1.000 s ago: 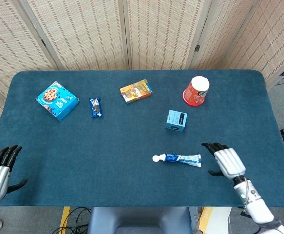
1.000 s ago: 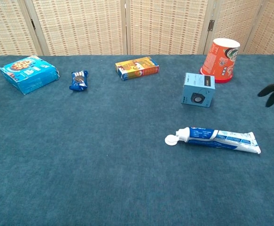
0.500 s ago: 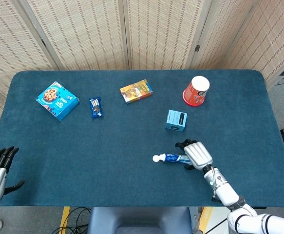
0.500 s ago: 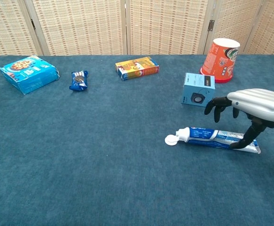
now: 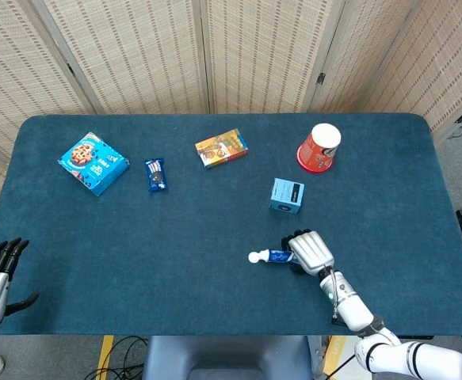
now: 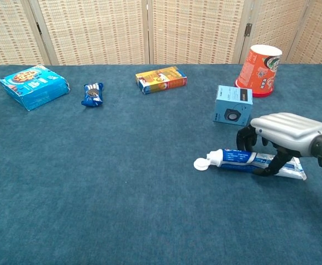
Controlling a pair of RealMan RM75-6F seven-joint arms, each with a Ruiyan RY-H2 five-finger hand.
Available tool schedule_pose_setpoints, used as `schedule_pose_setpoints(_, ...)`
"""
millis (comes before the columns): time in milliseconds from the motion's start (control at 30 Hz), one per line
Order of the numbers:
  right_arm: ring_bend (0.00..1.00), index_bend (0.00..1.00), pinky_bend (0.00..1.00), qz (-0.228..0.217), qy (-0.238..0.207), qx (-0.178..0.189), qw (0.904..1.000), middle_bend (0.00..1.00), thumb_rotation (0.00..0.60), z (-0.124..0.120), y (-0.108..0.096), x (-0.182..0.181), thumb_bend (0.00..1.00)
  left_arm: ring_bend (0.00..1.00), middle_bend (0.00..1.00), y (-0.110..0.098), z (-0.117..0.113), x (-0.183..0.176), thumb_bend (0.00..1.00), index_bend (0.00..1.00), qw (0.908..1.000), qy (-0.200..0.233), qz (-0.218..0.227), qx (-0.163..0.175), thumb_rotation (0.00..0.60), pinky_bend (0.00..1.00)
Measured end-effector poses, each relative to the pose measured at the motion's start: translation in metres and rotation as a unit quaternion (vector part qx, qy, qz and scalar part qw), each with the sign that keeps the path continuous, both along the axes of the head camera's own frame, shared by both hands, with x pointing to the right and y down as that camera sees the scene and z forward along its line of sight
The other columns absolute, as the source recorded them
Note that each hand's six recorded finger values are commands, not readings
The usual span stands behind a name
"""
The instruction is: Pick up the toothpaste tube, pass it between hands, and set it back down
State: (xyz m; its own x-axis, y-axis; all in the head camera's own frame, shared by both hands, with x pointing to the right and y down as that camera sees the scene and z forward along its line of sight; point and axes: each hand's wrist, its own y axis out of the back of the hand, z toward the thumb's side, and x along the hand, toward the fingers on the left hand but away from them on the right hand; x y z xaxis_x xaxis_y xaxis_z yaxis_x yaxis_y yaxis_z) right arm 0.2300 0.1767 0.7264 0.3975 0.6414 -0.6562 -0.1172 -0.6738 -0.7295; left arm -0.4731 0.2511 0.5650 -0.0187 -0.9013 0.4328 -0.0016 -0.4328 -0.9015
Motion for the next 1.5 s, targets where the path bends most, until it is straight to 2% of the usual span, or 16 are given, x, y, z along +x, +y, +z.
schedule_pose_setpoints(200, 0.4, 0.55, 0.4, -0.006, 0.005, 0.0, 1.0, 0.58, 0.6, 0.002, -0.001, -0.003, 0.51, 0.11, 0.12, -0.002, 0.002, 0.001, 0.13, 0.13, 1.0, 0.002, 0.005, -0.001, 0.6, 0.16)
schedule_pose_setpoints(333, 0.45, 0.61, 0.44, -0.003, -0.007, 0.0, 1.0, 0.62, 0.6, -0.001, -0.002, -0.005, 0.59, 0.11, 0.12, -0.008, 0.002, 0.006, 0.13, 0.13, 0.9998, 0.006, 0.016, 0.004, 0.6, 0.16)
schedule_pose_setpoints(533, 0.5, 0.66, 0.46, 0.009, -0.07, 0.007, 0.9975, 0.66, 0.6, -0.019, -0.009, -0.015, 0.63, 0.11, 0.12, -0.032, 0.002, 0.027, 0.13, 0.13, 0.9982, 0.031, 0.05, 0.015, 0.6, 0.16)
schedule_pose_setpoints(700, 0.51, 0.66, 0.46, 0.022, -0.142, 0.002, 0.9896, 0.66, 0.6, -0.036, -0.017, -0.029, 0.65, 0.11, 0.12, -0.051, 0.005, 0.05, 0.13, 0.13, 0.9945, 0.071, 0.075, 0.015, 0.6, 0.16)
schedule_pose_setpoints(933, 0.51, 0.66, 0.46, 0.038, -0.244, -0.022, 0.9687, 0.66, 0.6, -0.056, -0.031, -0.06, 0.65, 0.11, 0.12, -0.085, 0.008, 0.092, 0.13, 0.1, 0.9845, 0.101, 0.141, 0.026, 0.6, 0.16)
schedule_pose_setpoints(1133, 0.51, 0.66, 0.46, 0.057, -0.321, -0.053, 0.9438, 0.67, 0.6, -0.061, -0.037, -0.093, 0.65, 0.11, 0.11, -0.103, 0.008, 0.133, 0.13, 0.05, 0.9715, 0.15, 0.18, 0.038, 0.6, 0.16)
schedule_pose_setpoints(1267, 0.51, 0.66, 0.46, 0.069, -0.364, -0.071, 0.9263, 0.67, 0.6, -0.059, -0.038, -0.114, 0.65, 0.11, 0.1, -0.106, 0.01, 0.157, 0.13, 0.03, 0.9643, 0.172, 0.197, 0.045, 0.6, 0.16)
schedule_pose_setpoints(1500, 0.52, 0.66, 0.46, 0.092, -0.407, -0.094, 0.904, 0.67, 0.6, -0.055, -0.038, -0.133, 0.65, 0.11, 0.09, -0.107, 0.017, 0.186, 0.13, 0.01, 0.9549, 0.194, 0.219, 0.048, 0.6, 0.16)
